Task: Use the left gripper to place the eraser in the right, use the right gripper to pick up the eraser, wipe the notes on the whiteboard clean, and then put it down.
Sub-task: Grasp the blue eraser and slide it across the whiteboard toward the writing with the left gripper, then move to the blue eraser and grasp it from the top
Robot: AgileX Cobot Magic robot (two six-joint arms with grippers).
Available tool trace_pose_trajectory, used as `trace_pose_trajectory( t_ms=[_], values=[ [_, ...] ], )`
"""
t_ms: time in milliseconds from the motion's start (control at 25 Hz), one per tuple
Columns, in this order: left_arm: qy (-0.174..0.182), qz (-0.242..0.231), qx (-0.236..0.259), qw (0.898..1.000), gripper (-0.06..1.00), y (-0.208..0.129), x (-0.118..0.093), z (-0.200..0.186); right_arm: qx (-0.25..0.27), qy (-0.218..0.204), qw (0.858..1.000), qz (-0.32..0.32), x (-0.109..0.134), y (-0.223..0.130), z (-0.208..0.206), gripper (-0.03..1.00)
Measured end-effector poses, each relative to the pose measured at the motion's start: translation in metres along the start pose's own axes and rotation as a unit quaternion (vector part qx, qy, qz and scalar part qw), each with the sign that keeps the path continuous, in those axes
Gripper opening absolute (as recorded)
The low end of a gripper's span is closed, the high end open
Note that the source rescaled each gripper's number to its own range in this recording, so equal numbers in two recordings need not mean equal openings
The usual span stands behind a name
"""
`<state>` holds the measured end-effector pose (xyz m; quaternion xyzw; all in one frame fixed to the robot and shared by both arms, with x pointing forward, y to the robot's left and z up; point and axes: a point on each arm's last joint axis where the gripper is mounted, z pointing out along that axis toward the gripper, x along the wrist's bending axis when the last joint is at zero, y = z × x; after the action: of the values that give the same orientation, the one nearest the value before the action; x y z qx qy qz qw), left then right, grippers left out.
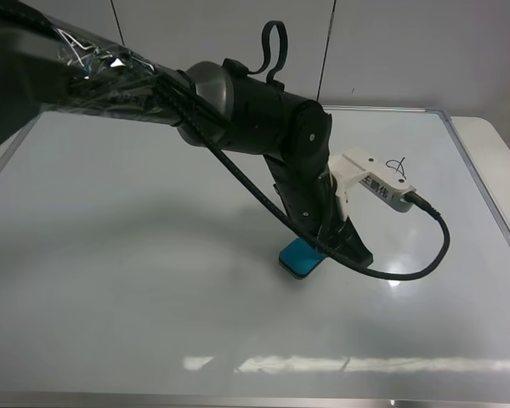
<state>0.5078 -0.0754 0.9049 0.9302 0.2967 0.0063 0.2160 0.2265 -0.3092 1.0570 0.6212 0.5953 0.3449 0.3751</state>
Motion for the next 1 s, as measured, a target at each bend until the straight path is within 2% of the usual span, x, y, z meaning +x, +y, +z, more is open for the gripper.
trace_pose_trajectory(
  t_ms=[160, 520, 760, 840, 880, 1000],
  values=[
    [0.0, 0.006, 0.001, 1.0, 0.0, 0.004, 0.0, 0.0, 0.0, 0.0, 1.0, 0.0, 0.0, 0.0, 0.0, 1.0],
    [0.011, 0.031, 0.049, 0.998, 0.0, -0.003, 0.002, -0.001, 0.0, 0.0, 1.0, 0.0, 0.0, 0.0, 0.0, 1.0],
    [0.032, 0.026, 0.059, 0.997, 0.01, -0.002, 0.017, -0.019, 0.0, 0.0, 1.0, 0.0, 0.0, 0.0, 0.0, 1.0],
    [0.043, 0.018, 0.04, 0.998, 0.05, 0.003, 0.028, -0.04, 0.0, 0.0, 1.0, 0.0, 0.0, 0.0, 0.0, 1.0],
    [0.05, 0.016, 0.029, 0.998, 0.11, 0.006, 0.034, -0.052, 0.0, 0.0, 1.0, 0.0, 0.0, 0.0, 0.0, 1.0],
    [0.07, 0.007, -0.003, 0.998, 0.38, 0.013, 0.049, -0.088, 0.0, 0.0, 1.0, 0.0, 0.0, 0.0, 0.0, 1.0]
  ],
)
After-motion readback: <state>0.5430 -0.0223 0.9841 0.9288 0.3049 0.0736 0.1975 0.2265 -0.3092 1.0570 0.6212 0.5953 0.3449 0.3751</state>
